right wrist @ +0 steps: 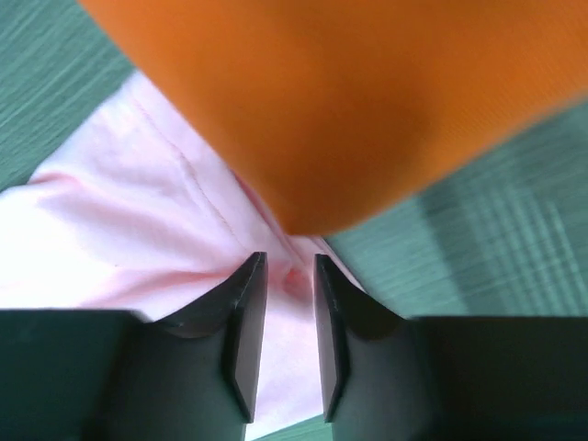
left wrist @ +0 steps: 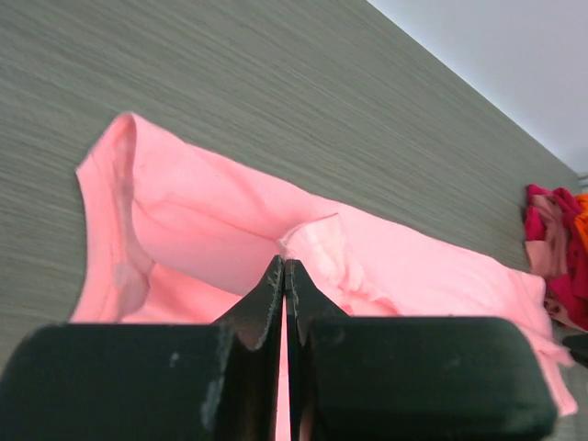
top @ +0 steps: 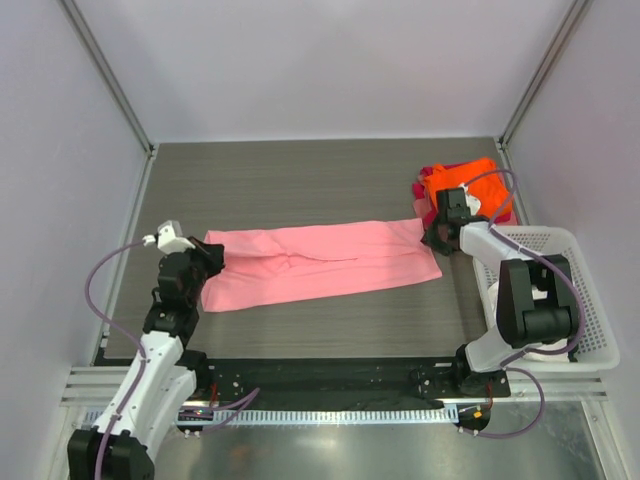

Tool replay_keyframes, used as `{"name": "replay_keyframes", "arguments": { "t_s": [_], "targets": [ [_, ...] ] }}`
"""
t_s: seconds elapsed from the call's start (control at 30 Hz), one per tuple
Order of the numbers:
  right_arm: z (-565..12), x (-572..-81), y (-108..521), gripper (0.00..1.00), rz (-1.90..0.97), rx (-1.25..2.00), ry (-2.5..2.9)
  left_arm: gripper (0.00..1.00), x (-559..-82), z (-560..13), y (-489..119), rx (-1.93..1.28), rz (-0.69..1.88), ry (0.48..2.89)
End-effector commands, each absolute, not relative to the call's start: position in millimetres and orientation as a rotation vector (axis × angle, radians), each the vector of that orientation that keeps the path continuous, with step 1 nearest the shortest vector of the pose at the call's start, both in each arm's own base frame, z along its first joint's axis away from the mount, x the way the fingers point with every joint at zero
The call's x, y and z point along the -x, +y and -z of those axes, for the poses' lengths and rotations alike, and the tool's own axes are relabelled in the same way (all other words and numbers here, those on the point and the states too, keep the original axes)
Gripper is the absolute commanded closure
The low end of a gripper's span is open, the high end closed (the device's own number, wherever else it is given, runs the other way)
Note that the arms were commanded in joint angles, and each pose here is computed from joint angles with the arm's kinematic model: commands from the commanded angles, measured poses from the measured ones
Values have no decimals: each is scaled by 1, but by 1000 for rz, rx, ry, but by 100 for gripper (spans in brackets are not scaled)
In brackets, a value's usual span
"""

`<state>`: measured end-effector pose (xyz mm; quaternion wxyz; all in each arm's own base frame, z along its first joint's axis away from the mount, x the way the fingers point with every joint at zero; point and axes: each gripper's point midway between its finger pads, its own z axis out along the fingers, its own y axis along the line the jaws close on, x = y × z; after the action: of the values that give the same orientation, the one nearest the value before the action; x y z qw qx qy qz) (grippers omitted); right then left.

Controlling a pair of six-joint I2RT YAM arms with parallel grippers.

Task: Fold and stack the t-shirts
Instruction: Fold the tshirt

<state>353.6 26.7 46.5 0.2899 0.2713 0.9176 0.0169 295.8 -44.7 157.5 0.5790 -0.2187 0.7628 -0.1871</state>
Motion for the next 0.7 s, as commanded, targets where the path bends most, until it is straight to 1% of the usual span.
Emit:
{"name": "replay_keyframes", "arguments": {
  "t_s": [0.0,0.07,0.1,0.17,0.2,0.23,0.27,0.3,0.37,0.4,0.47,0.5,0.57,0.6,0.63,0.67],
  "targets": [
    [-82,-365,19,53,-55,-758,2280,100,-286,-159,-56,528,541,1753],
    [-88,-364,16,43,-51,-766,2250,100,-275,-155,-65,506,614,1751],
    [-93,-365,18,35,-63,-763,2233,99,-270,-149,-67,519,632,1770],
    [-107,-368,24,31,-92,-735,2201,94,-261,-154,-75,522,704,1752],
    [-112,-371,31,30,-125,-710,2194,79,-254,-144,-77,532,717,1795],
    [-117,-373,40,30,-148,-672,2191,69,-250,-143,-79,536,730,1801],
    [-124,-377,47,30,-181,-644,2182,61,-245,-146,-81,534,753,1794],
    [-130,-379,72,30,-277,-569,2189,53,-240,-140,-81,542,753,1822],
    [-133,-384,103,30,-399,-459,2208,52,-234,-144,-83,546,777,1807],
    [-139,-382,141,31,-550,-338,2219,48,-231,-143,-82,558,778,1815],
    [-136,-384,180,34,-672,-203,2246,39,-231,-140,-74,656,753,1807],
    [-142,-382,208,35,-750,-111,2230,33,-233,-133,-57,754,655,1815],
    [-149,-377,250,37,-909,25,2224,32,-236,-128,-49,808,586,1857],
    [-140,-380,267,37,-959,69,2231,31,-243,-120,-45,843,519,1923],
    [-150,-374,294,37,-1042,148,2214,30,-248,-117,-44,851,492,1957],
    [-151,-375,306,37,-1084,182,2200,27,-254,-115,-44,850,472,1989]
  ]
}}
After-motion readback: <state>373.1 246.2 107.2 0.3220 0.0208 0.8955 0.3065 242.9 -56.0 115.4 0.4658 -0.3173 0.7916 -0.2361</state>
